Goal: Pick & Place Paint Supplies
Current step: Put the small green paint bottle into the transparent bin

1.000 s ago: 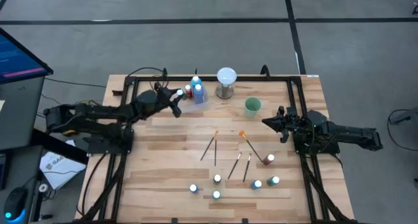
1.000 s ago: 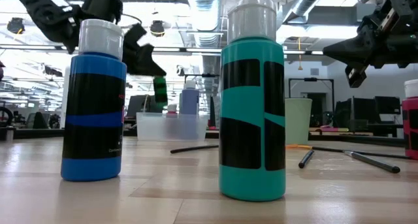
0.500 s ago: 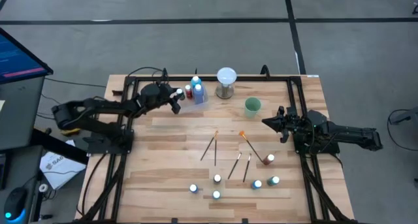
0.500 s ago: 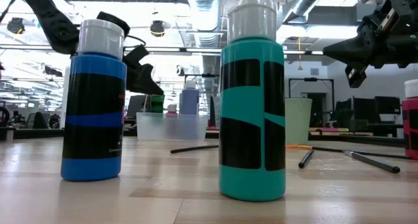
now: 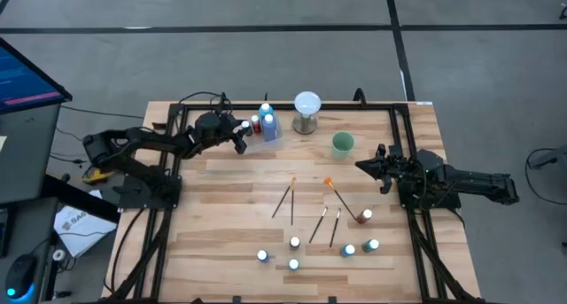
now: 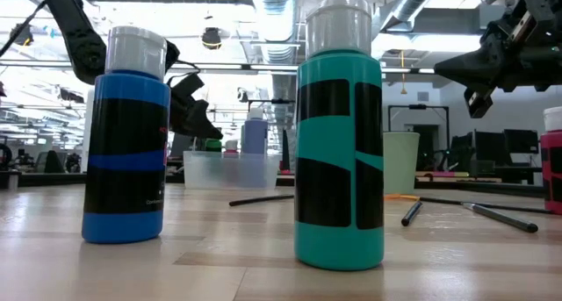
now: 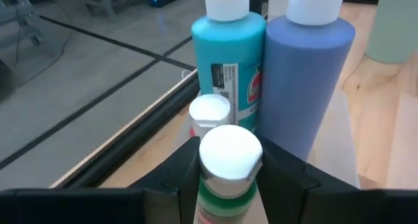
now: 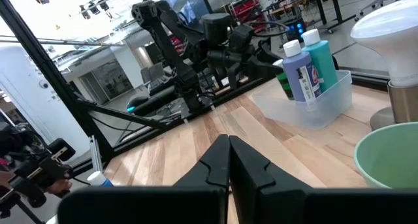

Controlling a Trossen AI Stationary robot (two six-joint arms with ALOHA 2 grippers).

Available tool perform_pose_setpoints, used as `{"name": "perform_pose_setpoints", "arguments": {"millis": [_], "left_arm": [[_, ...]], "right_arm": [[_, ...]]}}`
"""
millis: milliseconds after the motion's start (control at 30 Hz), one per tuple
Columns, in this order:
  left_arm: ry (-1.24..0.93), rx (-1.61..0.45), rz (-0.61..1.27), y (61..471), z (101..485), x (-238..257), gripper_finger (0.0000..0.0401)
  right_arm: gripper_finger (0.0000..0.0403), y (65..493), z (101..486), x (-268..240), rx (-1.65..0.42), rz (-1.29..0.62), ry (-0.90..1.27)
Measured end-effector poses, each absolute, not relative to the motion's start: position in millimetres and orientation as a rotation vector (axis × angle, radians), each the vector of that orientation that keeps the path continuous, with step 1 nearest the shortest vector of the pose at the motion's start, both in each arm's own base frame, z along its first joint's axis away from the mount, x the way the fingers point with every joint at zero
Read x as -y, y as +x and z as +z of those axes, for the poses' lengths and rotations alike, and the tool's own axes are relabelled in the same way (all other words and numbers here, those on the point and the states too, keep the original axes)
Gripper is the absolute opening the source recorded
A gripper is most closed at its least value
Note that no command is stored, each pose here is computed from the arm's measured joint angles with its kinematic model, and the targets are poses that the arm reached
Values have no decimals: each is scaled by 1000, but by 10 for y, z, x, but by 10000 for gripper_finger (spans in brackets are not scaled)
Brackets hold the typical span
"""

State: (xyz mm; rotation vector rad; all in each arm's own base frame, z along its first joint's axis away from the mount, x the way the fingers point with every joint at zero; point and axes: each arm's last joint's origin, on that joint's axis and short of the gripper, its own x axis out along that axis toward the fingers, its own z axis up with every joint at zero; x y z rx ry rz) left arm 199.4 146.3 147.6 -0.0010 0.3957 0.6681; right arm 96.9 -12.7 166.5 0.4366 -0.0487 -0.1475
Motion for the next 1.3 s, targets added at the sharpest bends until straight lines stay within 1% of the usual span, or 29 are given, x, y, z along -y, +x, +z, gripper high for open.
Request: {"name": "perform_pose_setpoints", "arguments": {"millis": [133, 333, 533, 767, 967, 1167, 1300], "left_arm": [[20, -396, 665, 2003, 1464, -1470, 130], [14, -399, 692, 1958, 1461, -1529, 120], [6, -395, 668, 1951, 1460, -1538, 132], [6, -396, 668, 1951, 1459, -1537, 122], [-5, -407, 666, 1957, 1425, -1540, 132], [-4, -415, 661, 1979, 1371, -1545, 123], [4, -396, 666, 1980, 1389, -1556, 129]], "right_arm": [[0, 969, 1665, 127, 48, -147, 437], [0, 969, 1666, 127, 49, -147, 437], [0, 969, 1666, 127, 49, -147, 437], [0, 969, 1665, 127, 48, -148, 436], [0, 969, 1666, 127, 49, -148, 436], [0, 969, 1666, 127, 49, -148, 436], [0, 969, 1665, 127, 51, -147, 463]]}}
